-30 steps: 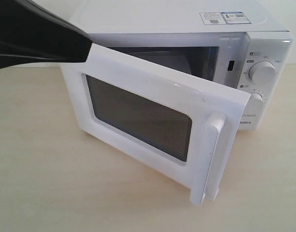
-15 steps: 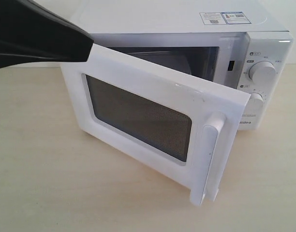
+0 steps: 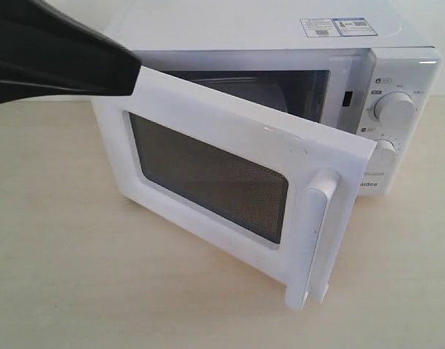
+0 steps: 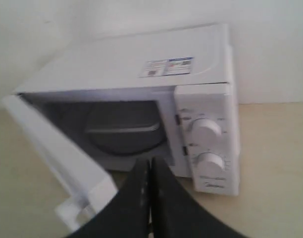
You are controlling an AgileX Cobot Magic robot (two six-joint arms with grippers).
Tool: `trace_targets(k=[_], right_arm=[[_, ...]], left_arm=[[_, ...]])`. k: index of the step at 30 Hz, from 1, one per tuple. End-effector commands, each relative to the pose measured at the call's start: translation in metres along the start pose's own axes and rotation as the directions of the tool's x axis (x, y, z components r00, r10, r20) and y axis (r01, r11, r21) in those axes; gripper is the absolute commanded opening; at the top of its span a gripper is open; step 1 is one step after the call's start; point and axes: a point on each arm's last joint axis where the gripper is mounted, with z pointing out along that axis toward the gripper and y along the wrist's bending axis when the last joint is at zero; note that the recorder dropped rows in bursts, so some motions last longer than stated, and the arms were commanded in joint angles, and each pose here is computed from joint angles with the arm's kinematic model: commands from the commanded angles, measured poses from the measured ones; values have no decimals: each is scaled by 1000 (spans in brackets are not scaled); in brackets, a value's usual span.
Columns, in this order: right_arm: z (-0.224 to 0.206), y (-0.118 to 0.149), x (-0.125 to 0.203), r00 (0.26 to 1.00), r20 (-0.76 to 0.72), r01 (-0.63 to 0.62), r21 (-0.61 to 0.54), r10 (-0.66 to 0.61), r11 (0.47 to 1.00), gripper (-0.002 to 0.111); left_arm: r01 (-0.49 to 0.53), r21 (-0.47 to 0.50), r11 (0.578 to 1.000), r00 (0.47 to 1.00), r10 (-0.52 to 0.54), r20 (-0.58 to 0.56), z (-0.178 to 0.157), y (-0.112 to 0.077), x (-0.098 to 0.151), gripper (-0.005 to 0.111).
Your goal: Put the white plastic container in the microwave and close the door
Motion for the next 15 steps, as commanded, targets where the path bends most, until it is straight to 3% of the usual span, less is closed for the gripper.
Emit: trace_targets(k=[1,5,7,15], right_arm=[[9,28,2,994,-88,26,-324,-57,946,0],[37,42,2,974,-222,-81,-509,-39,857,0],[54,43,2,963,-270,-130,-541,-25,831,0],[98,34,10,923,-385,-204,-479,5,854,0]], left_arm=[[14,7,1000,1000,-14,14,-3,-2,-2,4],[14,-2,1000,999,-14,30,-3,-1,-3,4],[21,7,1000,999,-21,26,-2,-2,-3,4],[37,4,999,999,-37,-1,6,2,4,4]])
